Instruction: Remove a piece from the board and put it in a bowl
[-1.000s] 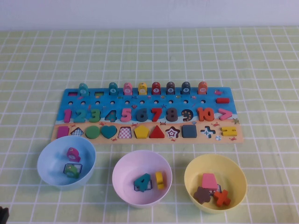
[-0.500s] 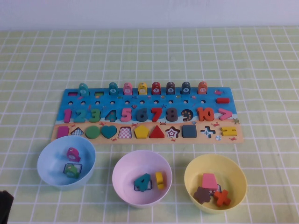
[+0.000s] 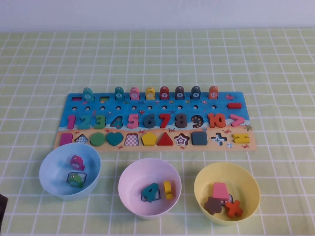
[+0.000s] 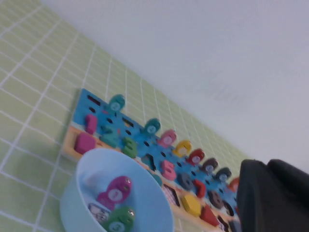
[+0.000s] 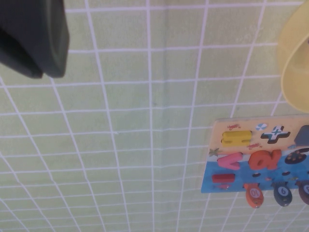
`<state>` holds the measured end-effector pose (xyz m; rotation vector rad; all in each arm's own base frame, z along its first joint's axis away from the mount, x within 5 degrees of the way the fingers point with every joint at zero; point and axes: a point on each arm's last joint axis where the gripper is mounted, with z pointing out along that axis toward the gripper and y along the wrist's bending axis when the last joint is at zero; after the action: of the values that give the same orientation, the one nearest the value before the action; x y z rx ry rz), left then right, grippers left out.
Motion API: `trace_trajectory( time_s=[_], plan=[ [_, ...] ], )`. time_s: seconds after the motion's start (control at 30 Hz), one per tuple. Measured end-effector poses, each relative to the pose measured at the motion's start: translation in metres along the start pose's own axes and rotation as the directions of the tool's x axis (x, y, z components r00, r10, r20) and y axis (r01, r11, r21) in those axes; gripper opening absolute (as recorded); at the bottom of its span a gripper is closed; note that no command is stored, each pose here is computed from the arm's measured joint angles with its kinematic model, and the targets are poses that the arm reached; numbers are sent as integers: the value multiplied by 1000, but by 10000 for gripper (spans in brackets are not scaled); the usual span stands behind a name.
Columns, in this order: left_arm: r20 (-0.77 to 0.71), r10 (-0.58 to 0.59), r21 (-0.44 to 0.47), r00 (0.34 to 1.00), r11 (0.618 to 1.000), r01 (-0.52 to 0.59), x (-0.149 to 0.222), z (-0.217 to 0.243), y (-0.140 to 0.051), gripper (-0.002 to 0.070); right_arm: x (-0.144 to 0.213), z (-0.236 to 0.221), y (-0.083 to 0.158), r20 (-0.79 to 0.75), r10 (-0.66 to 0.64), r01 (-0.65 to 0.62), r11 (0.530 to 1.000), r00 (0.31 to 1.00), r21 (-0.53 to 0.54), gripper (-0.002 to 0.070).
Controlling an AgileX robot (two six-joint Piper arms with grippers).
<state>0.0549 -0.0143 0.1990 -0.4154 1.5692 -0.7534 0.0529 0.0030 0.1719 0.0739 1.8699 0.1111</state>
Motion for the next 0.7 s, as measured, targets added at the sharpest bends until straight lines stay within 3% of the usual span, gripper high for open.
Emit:
trace_trajectory(
  time_s=[0.13, 0.23, 0.37, 0.5, 0.7],
  plan=[
    [-98, 81, 39, 992, 996, -78, -13, -5, -23, -4, 0, 0, 0, 0, 0, 0, 1000, 1000, 0, -18],
    [-262, 251, 49, 932, 968, -247, -34, -5, -52, -4, 0, 0, 0, 0, 0, 0, 1000, 1000, 0, -18],
    [-485, 437, 80, 757, 885, -459, -68, 9, -85, -4, 0, 0, 0, 0, 0, 0, 1000, 1000, 0, -18],
    [-639, 517, 143, 569, 807, -573, -93, 36, -105, -4, 0, 0, 0, 0, 0, 0, 1000, 1000, 0, -18],
    [-735, 524, 174, 430, 759, -627, -125, 100, -125, -4, 0, 0, 0, 1, 0, 0, 1000, 1000, 0, -18]
  ],
)
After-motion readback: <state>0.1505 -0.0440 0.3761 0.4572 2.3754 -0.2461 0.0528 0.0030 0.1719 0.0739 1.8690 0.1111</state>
